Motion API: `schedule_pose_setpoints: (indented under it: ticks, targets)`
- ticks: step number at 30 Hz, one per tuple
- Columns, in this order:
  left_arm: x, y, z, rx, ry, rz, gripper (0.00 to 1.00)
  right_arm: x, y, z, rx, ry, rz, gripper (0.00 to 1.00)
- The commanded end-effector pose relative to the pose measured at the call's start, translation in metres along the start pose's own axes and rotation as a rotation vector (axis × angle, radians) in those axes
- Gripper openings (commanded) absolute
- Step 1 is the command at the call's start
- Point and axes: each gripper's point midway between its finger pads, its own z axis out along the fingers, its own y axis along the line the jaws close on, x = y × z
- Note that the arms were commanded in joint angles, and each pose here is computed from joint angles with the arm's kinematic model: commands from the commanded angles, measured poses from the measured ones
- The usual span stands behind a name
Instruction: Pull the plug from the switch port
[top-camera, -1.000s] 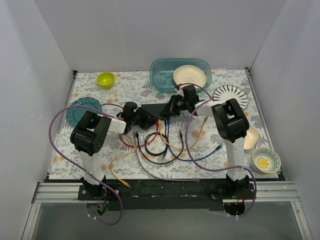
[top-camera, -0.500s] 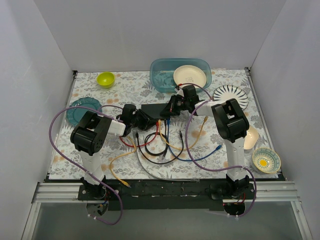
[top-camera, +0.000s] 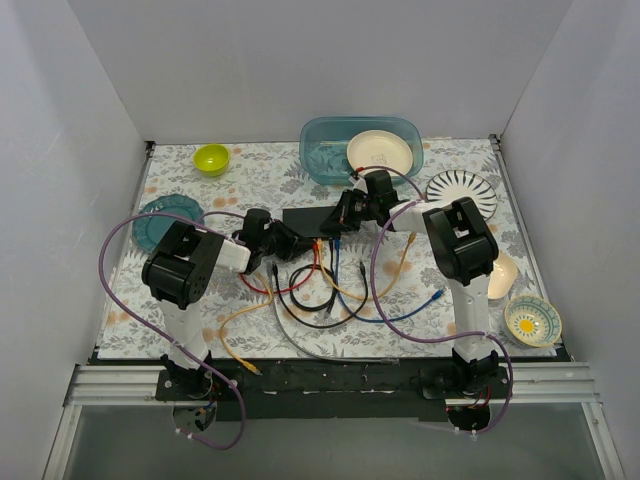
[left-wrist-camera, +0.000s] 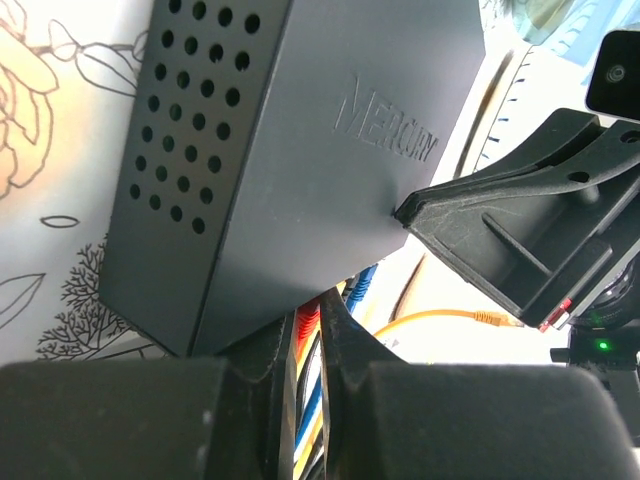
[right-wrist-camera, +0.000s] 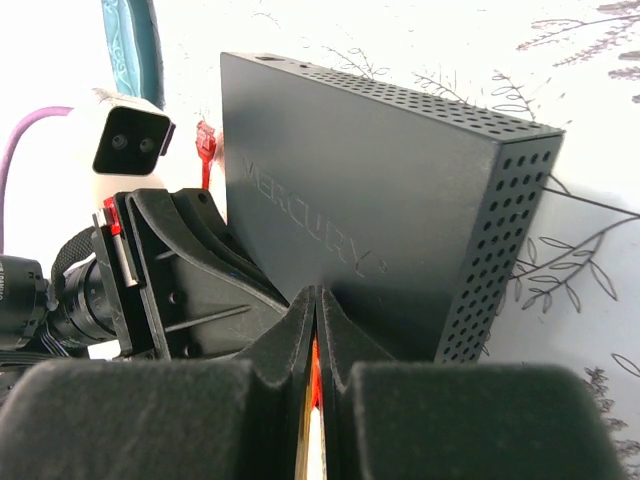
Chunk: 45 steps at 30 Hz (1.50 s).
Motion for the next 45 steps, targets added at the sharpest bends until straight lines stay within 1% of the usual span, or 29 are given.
schedule_pose_setpoints:
  ticks: [1, 5, 8, 13, 20, 22, 23, 24, 25, 26, 27, 28, 31, 32, 33, 34, 36, 37, 39, 40, 42, 43, 44, 45]
  targets:
    - [0.022, 0.069, -0.008, -0.216, 0.041, -0.061, 0.0, 0.01, -0.005, 0.007, 0.057, 0.016, -0.036, 0.08]
    - [0.028, 0.073, -0.014, -0.217, 0.058, -0.059, 0.0, 0.02, -0.011, 0.017, 0.057, 0.056, 0.005, 0.07]
    - [0.035, 0.075, -0.023, -0.213, 0.072, -0.053, 0.0, 0.026, -0.018, 0.018, 0.06, 0.06, 0.021, 0.08]
    - [0.053, 0.093, -0.046, -0.229, 0.101, -0.068, 0.0, 0.028, -0.023, 0.021, 0.062, 0.058, 0.048, 0.08]
    - [0.064, 0.095, -0.063, -0.224, 0.122, -0.044, 0.0, 0.03, -0.027, 0.023, 0.072, 0.061, 0.05, 0.07]
    - [0.06, 0.082, -0.068, -0.197, 0.108, -0.018, 0.0, 0.031, -0.029, 0.022, 0.079, 0.062, 0.05, 0.08]
    - [0.059, 0.085, -0.073, -0.228, 0.097, 0.002, 0.0, 0.031, -0.029, 0.021, 0.081, 0.063, 0.04, 0.08]
    - [0.054, 0.069, -0.081, -0.199, 0.068, 0.031, 0.0, 0.033, -0.03, 0.02, 0.085, 0.069, 0.037, 0.08]
    - [0.047, 0.066, -0.088, -0.204, 0.035, 0.042, 0.0, 0.035, -0.032, 0.019, 0.095, 0.074, 0.042, 0.08]
    - [0.045, 0.08, -0.1, -0.274, 0.015, 0.034, 0.0, 0.036, -0.031, 0.018, 0.096, 0.073, 0.036, 0.08]
    - [0.037, 0.067, -0.113, -0.249, -0.034, 0.051, 0.0, 0.037, -0.032, 0.017, 0.097, 0.076, 0.038, 0.08]
    - [0.031, 0.084, -0.128, -0.327, -0.056, 0.003, 0.0, 0.04, -0.034, 0.016, 0.099, 0.078, 0.04, 0.08]
    - [0.007, 0.1, -0.167, -0.418, -0.185, -0.056, 0.0, 0.042, -0.034, 0.016, 0.097, 0.078, 0.044, 0.08]
    - [0.003, 0.105, -0.173, -0.455, -0.205, -0.055, 0.0, 0.041, -0.034, 0.016, 0.097, 0.076, 0.045, 0.08]
    - [-0.007, 0.1, -0.176, -0.473, -0.239, -0.03, 0.07, 0.04, -0.033, 0.016, 0.094, 0.075, 0.043, 0.07]
    - [-0.01, 0.09, -0.176, -0.436, -0.254, -0.017, 0.17, 0.039, -0.032, 0.017, 0.094, 0.074, 0.042, 0.08]
    - [-0.016, 0.071, -0.174, -0.381, -0.262, -0.004, 0.44, 0.036, -0.03, 0.017, 0.096, 0.076, 0.03, 0.07]
    - [-0.022, 0.055, -0.17, -0.32, -0.273, 0.014, 0.49, 0.036, -0.03, 0.017, 0.098, 0.078, 0.027, 0.08]
    - [-0.028, 0.032, -0.162, -0.233, -0.263, 0.038, 0.56, 0.034, -0.03, 0.018, 0.104, 0.078, 0.024, 0.07]
    - [-0.033, 0.003, -0.158, -0.14, -0.258, 0.066, 0.59, 0.034, -0.03, 0.017, 0.104, 0.078, 0.021, 0.07]
    - [-0.037, -0.013, -0.147, -0.083, -0.231, 0.084, 0.6, 0.036, -0.032, 0.017, 0.111, 0.08, 0.026, 0.07]
    - [-0.038, -0.033, -0.143, -0.013, -0.21, 0.108, 0.61, 0.036, -0.033, 0.017, 0.113, 0.081, 0.028, 0.07]
    - [-0.04, -0.044, -0.139, 0.031, -0.203, 0.126, 0.61, 0.036, -0.034, 0.017, 0.114, 0.08, 0.031, 0.07]
    - [-0.037, -0.043, -0.126, 0.029, -0.169, 0.126, 0.6, 0.038, -0.035, 0.017, 0.115, 0.082, 0.03, 0.07]
